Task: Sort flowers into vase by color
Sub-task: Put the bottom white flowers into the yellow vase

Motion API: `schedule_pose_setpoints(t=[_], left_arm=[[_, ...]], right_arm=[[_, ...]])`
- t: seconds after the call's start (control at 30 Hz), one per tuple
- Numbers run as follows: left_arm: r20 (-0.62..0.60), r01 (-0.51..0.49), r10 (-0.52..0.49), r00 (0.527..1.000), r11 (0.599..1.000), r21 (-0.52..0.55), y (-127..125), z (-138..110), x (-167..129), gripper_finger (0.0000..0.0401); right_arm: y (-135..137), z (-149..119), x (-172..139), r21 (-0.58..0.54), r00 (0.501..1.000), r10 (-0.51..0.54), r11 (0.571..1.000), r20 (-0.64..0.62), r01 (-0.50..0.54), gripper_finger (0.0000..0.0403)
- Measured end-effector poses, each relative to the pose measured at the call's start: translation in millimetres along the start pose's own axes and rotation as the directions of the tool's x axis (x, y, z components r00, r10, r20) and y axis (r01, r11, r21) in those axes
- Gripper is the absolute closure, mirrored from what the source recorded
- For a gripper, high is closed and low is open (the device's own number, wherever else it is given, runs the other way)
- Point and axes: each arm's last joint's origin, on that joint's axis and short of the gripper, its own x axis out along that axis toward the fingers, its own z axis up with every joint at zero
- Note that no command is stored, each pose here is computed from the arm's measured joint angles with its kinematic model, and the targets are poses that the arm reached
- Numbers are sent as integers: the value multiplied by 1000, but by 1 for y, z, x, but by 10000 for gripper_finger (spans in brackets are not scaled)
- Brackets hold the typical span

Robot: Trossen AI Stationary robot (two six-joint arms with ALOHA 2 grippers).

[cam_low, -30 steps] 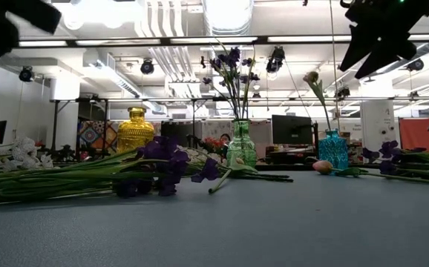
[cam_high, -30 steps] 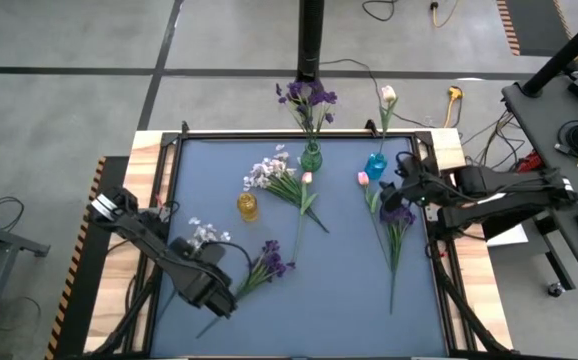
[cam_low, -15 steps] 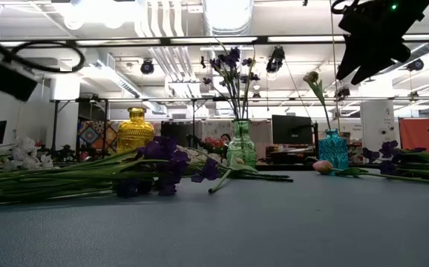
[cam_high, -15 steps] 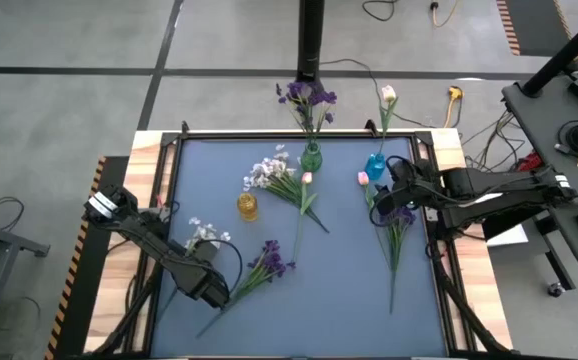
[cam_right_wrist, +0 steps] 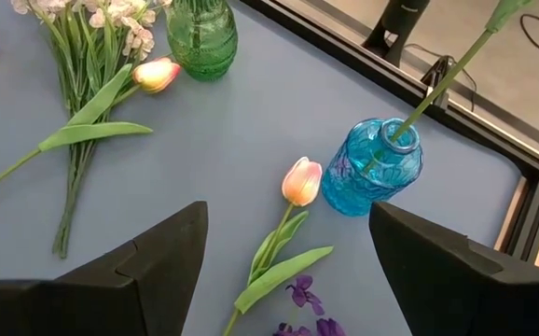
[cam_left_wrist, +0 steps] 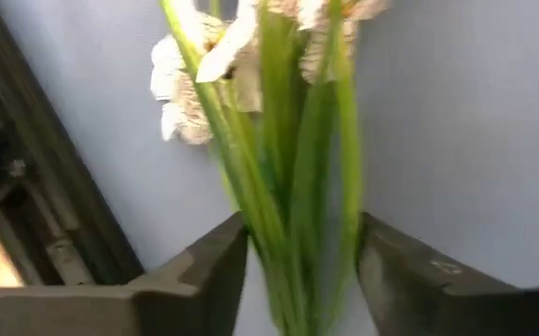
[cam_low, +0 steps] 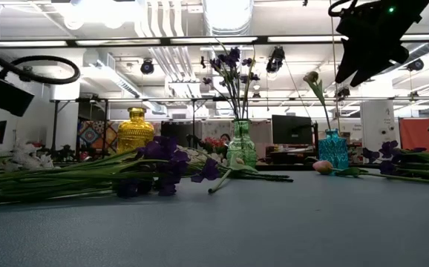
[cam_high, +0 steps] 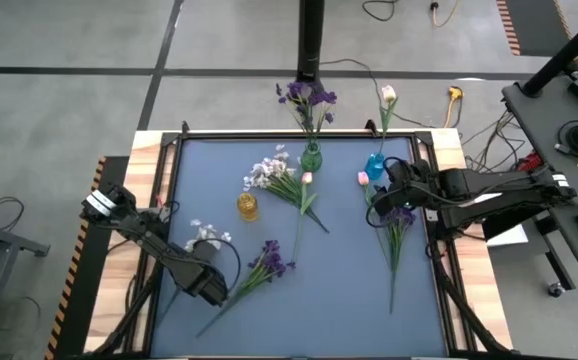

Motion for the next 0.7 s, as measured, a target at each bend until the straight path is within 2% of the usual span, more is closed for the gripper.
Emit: schedule_pose_setpoints(t=[0.17,0.33,0.53,0.7], left_arm=[[3,-35,35,999,999,-18,4,1,0,313],[6,-50,51,999,999,-19,7,1,-1,364],[8,-53,53,999,998,-18,10,1,-7,385],[42,-41,40,998,999,16,10,-1,-31,383]], right_arm=[[0,0,0,-1,1000,-2,1000,1,2,115],[0,0,0,-2,1000,-2,1000,1,2,115],[0,0,0,-7,1000,-2,1000,1,2,115],[0,0,0,-9,1000,-3,1000,2,3,115]])
